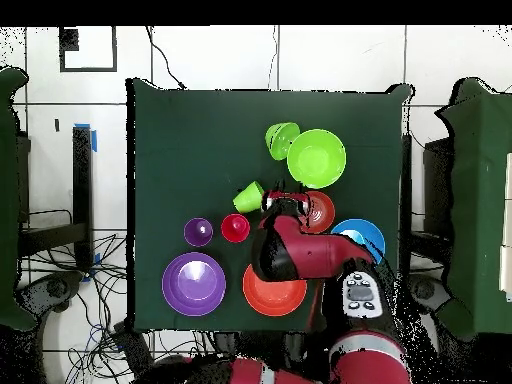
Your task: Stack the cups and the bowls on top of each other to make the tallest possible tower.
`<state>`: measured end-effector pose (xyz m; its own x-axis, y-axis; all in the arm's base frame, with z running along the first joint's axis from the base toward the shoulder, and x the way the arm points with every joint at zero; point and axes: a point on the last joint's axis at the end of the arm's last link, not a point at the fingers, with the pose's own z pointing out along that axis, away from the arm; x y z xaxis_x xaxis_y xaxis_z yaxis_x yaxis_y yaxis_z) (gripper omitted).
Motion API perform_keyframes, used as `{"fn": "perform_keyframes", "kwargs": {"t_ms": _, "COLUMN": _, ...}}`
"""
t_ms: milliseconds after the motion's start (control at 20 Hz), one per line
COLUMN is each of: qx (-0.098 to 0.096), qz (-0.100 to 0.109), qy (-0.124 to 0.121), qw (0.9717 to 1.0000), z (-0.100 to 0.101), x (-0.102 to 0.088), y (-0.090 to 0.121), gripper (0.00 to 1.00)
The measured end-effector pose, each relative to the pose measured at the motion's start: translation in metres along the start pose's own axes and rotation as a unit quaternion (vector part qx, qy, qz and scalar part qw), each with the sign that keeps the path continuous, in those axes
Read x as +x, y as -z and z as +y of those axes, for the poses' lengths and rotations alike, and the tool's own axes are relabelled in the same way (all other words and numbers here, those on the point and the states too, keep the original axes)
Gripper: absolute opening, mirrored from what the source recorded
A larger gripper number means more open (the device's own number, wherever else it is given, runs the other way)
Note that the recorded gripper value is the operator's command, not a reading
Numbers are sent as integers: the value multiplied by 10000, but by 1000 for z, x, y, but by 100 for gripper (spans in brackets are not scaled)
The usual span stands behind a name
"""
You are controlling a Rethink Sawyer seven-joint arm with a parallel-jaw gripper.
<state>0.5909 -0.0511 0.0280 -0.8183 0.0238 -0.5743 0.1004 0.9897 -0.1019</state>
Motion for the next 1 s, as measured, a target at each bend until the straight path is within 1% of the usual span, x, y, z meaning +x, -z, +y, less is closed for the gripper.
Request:
{"fn": "perform_keyframes", "kwargs": {"t_ms": 50, "qx": -15, "qz": 24, "qy": 91, "qw": 10000, "z": 9, "x": 3, "y": 1, "gripper": 100}}
{"fn": "perform_keyframes", "kwargs": {"t_ms": 150, "qx": -36, "qz": 46, "qy": 197, "qw": 9998, "z": 21, "x": 6, "y": 3, "gripper": 100}}
{"fn": "perform_keyframes", "kwargs": {"t_ms": 250, "qx": -56, "qz": 52, "qy": 277, "qw": 9996, "z": 33, "x": 7, "y": 5, "gripper": 100}}
{"fn": "perform_keyframes", "kwargs": {"t_ms": 350, "qx": -84, "qz": 65, "qy": 372, "qw": 9993, "z": 52, "x": 9, "y": 7, "gripper": 100}}
{"fn": "perform_keyframes", "kwargs": {"t_ms": 450, "qx": -103, "qz": 78, "qy": 411, "qw": 9991, "z": 63, "x": 11, "y": 8, "gripper": 100}}
{"fn": "perform_keyframes", "kwargs": {"t_ms": 600, "qx": -174, "qz": 97, "qy": 507, "qw": 9985, "z": 89, "x": 15, "y": 10, "gripper": 100}}
{"fn": "perform_keyframes", "kwargs": {"t_ms": 650, "qx": -220, "qz": 95, "qy": 541, "qw": 9982, "z": 102, "x": 16, "y": 11, "gripper": 100}}
{"fn": "perform_keyframes", "kwargs": {"t_ms": 700, "qx": -251, "qz": 93, "qy": 567, "qw": 9980, "z": 111, "x": 17, "y": 12, "gripper": 100}}
{"fn": "perform_keyframes", "kwargs": {"t_ms": 800, "qx": -292, "qz": 89, "qy": 599, "qw": 9977, "z": 121, "x": 18, "y": 11, "gripper": 100}}
{"fn": "perform_keyframes", "kwargs": {"t_ms": 1000, "qx": -339, "qz": 90, "qy": 575, "qw": 9977, "z": 125, "x": 16, "y": 7, "gripper": 100}}
